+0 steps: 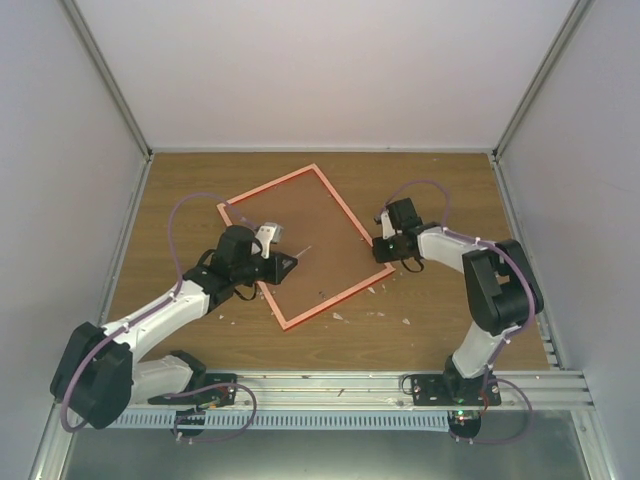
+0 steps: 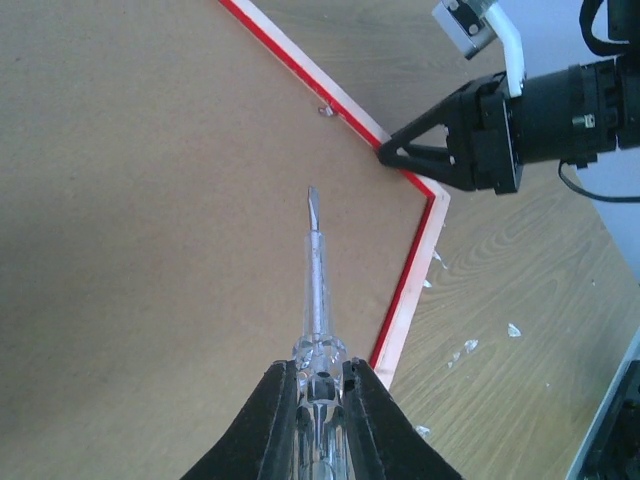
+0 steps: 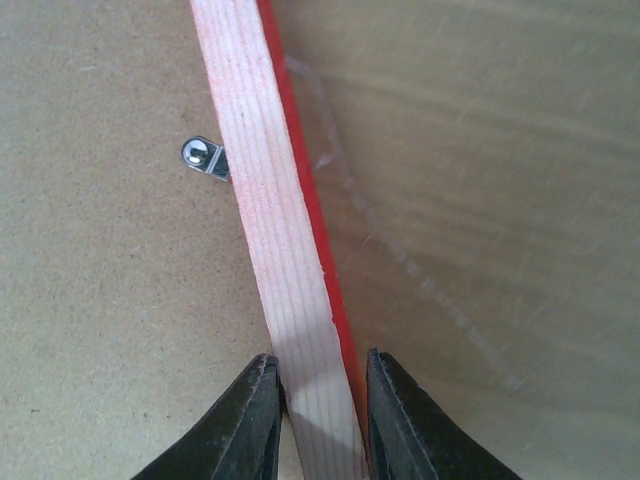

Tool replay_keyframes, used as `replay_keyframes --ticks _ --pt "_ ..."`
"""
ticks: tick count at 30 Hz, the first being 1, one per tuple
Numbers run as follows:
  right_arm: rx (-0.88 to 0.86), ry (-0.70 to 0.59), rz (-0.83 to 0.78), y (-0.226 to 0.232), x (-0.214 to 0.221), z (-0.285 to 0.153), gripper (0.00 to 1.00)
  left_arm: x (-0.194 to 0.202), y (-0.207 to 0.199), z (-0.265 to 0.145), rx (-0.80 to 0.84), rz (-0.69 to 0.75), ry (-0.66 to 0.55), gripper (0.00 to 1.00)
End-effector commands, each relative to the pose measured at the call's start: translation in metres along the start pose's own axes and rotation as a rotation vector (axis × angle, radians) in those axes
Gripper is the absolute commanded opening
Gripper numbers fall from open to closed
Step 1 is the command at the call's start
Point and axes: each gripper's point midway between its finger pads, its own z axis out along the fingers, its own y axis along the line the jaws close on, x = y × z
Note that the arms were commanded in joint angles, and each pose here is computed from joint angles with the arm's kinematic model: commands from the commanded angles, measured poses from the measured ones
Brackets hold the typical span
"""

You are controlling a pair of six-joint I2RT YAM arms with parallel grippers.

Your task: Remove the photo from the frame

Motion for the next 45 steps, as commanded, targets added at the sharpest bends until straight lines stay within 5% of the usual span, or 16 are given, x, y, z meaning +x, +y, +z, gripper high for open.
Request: replay_keyframes --ticks 1,12,28,35,45 --pt "-0.002 0.185 0.077 0.017 0.072 0.005 0.27 -0.001 -0.015 0.006 0.068 0.025 -0.003 0.00" --pt "-0.086 0.105 0.072 0.057 0.090 -0.025 0.31 0.019 -0.031 0.024 0.116 0.071 0.063 0.00" --pt "-0.048 -0.049 -0.057 0.057 0.028 -0.013 0.40 0.007 -0.038 0.073 0.123 0.152 0.122 0.00" --pt "-0.056 -0.054 -0.086 0.058 0.024 -0.007 0.34 0.005 -0.034 0.100 0.125 0.168 0.163 0.00" --pt "-0.085 -0.027 -0.129 0.059 0.043 -0.007 0.14 0.009 -0.028 0.122 0.127 0.177 0.208 0.00"
